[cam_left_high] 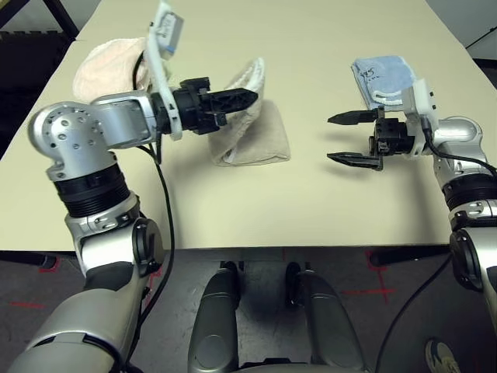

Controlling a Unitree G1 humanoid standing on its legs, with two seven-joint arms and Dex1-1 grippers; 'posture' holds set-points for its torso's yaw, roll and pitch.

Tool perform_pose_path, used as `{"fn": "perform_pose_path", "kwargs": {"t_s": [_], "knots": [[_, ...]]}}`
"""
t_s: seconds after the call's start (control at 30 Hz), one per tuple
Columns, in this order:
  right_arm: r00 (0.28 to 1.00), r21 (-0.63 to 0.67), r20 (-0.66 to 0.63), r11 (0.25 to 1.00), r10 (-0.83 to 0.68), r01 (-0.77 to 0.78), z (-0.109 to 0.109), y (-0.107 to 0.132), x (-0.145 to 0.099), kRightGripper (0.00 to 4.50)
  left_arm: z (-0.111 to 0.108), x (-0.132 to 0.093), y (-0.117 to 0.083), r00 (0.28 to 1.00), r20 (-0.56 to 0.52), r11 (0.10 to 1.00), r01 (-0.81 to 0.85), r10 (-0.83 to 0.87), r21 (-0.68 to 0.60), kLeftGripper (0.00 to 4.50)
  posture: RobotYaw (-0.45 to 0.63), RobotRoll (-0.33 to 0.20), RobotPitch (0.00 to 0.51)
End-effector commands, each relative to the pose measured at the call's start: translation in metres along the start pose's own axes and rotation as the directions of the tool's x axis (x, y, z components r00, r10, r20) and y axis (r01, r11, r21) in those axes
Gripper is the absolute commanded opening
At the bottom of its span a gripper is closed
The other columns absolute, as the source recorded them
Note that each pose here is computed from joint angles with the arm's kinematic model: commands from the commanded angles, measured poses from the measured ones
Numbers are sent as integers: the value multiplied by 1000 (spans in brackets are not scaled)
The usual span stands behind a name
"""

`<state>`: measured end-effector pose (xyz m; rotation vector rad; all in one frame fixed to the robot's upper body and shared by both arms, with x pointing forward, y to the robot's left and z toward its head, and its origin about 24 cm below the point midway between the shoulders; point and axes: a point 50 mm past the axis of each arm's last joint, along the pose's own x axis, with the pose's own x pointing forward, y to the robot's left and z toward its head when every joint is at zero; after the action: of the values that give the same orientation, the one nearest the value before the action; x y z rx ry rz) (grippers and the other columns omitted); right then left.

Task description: Fold the towel and set it aside.

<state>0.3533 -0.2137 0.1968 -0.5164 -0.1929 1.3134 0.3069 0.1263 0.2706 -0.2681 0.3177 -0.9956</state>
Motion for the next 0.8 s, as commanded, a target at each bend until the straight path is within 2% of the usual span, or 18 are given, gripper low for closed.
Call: {"fn": "perform_pose_path", "kwargs": {"t_s": [0.03,0.3,0.63,0.73,0.8], "knots": [[1000,-6,-7,1000,-24,24,-1,0,-7,4500,-10,13,4,998,-18,998,-59,60,37,49,25,0,219],[1000,-7,-8,1000,-25,25,-1,0,-6,4500,-29,40,9,995,-31,994,-93,94,53,49,25,0,219],[999,-14,-14,999,-35,34,0,-2,-7,4500,-47,54,0,993,-106,998,-44,50,53,49,20,0,220],[999,-12,-19,999,-37,37,0,-2,-8,4500,-55,55,2,988,-141,996,-59,68,66,747,20,0,219],[999,-12,-19,999,-39,39,0,-3,-8,4500,-60,55,4,984,-157,995,-70,81,73,1436,20,0,219]]}}
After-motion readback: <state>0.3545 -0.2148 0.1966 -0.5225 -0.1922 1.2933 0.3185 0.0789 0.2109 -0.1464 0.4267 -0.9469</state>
